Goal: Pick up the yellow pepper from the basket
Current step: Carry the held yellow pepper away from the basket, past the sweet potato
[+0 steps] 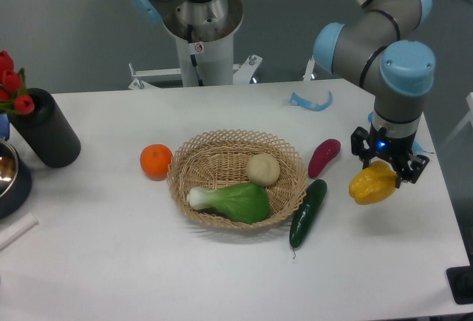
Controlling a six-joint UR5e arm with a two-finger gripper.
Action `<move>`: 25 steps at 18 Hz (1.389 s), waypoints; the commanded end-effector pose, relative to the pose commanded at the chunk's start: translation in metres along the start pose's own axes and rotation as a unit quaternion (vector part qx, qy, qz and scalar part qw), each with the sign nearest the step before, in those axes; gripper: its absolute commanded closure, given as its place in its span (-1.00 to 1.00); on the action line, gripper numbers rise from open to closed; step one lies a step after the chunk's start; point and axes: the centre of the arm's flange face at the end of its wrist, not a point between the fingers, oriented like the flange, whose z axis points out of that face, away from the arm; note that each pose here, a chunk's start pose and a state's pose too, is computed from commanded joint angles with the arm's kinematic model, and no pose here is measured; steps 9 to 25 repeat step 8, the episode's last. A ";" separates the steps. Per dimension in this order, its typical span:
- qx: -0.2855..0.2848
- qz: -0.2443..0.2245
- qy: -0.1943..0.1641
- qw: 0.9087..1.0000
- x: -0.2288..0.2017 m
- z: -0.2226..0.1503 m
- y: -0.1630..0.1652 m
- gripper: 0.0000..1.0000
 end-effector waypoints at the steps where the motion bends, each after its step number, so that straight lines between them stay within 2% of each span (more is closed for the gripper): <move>1: 0.000 0.000 0.000 1.000 -0.001 -0.001 0.001 -0.22; 6: 0.000 -0.003 -0.008 1.000 -0.005 -0.011 0.000 -0.24; 25: 0.001 -0.004 -0.008 1.000 -0.007 -0.011 0.000 -0.24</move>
